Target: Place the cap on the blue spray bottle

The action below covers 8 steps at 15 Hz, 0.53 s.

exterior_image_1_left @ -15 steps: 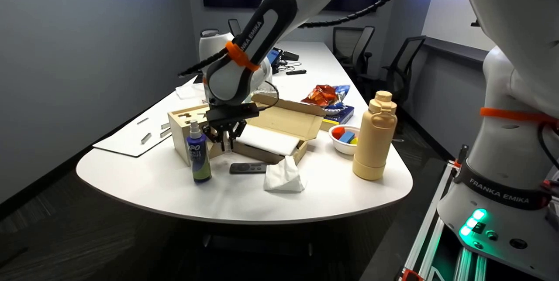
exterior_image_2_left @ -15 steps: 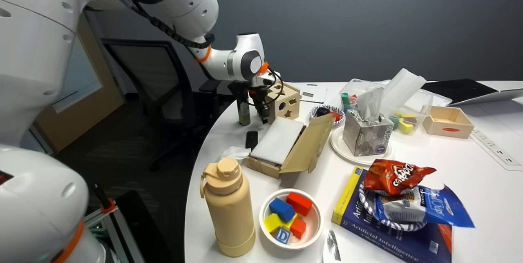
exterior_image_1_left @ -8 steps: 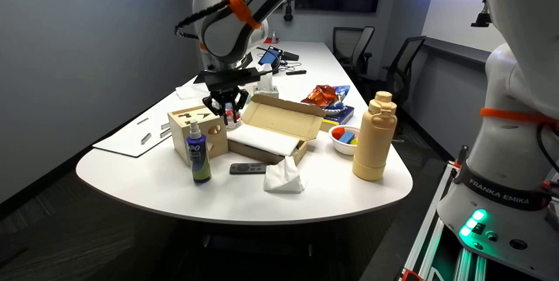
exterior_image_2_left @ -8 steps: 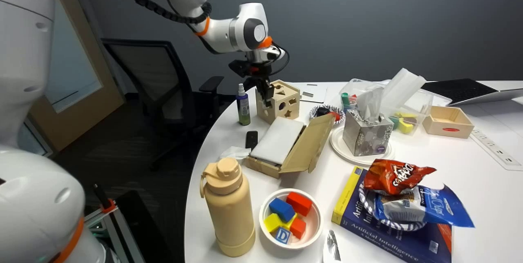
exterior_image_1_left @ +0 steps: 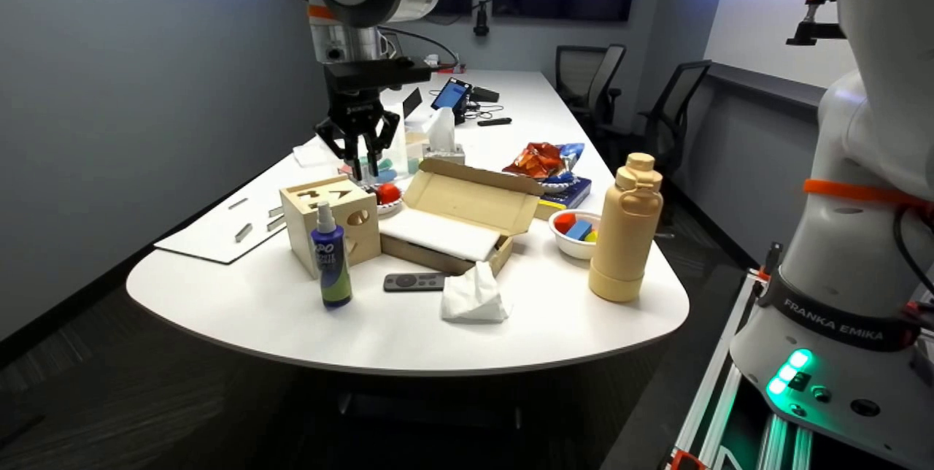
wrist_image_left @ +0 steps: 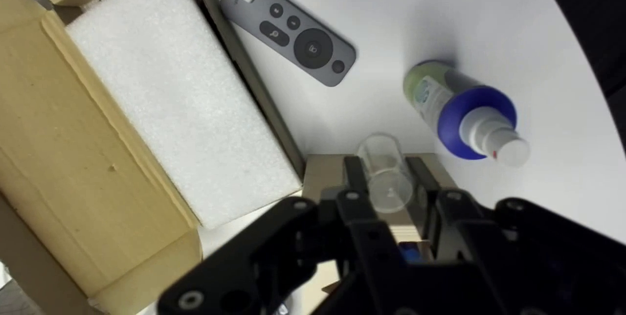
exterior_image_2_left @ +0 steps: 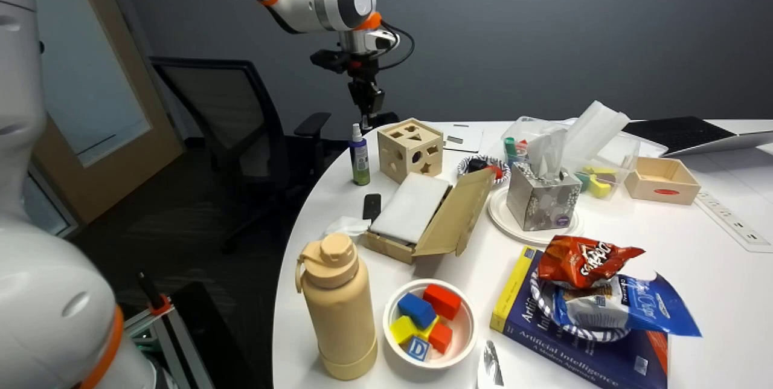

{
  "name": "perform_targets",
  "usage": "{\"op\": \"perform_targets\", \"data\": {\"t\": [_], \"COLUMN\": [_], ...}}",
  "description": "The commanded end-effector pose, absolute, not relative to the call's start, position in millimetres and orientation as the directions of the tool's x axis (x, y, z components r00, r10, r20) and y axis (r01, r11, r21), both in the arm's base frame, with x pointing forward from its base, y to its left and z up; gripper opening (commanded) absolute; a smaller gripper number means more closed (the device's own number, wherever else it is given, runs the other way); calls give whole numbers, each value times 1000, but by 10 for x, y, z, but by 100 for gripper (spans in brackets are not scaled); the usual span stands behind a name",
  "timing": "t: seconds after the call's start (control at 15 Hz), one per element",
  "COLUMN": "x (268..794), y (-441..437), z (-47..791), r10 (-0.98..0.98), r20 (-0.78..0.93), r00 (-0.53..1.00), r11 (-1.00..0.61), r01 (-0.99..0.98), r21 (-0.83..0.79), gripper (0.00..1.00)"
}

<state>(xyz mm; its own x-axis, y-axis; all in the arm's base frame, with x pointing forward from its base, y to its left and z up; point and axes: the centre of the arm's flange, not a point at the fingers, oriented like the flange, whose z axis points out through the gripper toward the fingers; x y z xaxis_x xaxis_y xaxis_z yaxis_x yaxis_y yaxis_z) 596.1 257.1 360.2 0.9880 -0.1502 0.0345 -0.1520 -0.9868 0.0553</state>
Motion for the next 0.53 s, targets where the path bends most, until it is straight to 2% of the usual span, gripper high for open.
{"op": "perform_targets", "data": {"t": [0.0, 0.47], "x": [5905, 5856], "y": [2803, 3053], "z": [3663, 3661], "r10": [-80, -23], "r20": [5, 46], "r00": [997, 999], "r11": [-997, -999], "r01": [-80, -21], "r21": [24, -40], "gripper": [6, 6]}}
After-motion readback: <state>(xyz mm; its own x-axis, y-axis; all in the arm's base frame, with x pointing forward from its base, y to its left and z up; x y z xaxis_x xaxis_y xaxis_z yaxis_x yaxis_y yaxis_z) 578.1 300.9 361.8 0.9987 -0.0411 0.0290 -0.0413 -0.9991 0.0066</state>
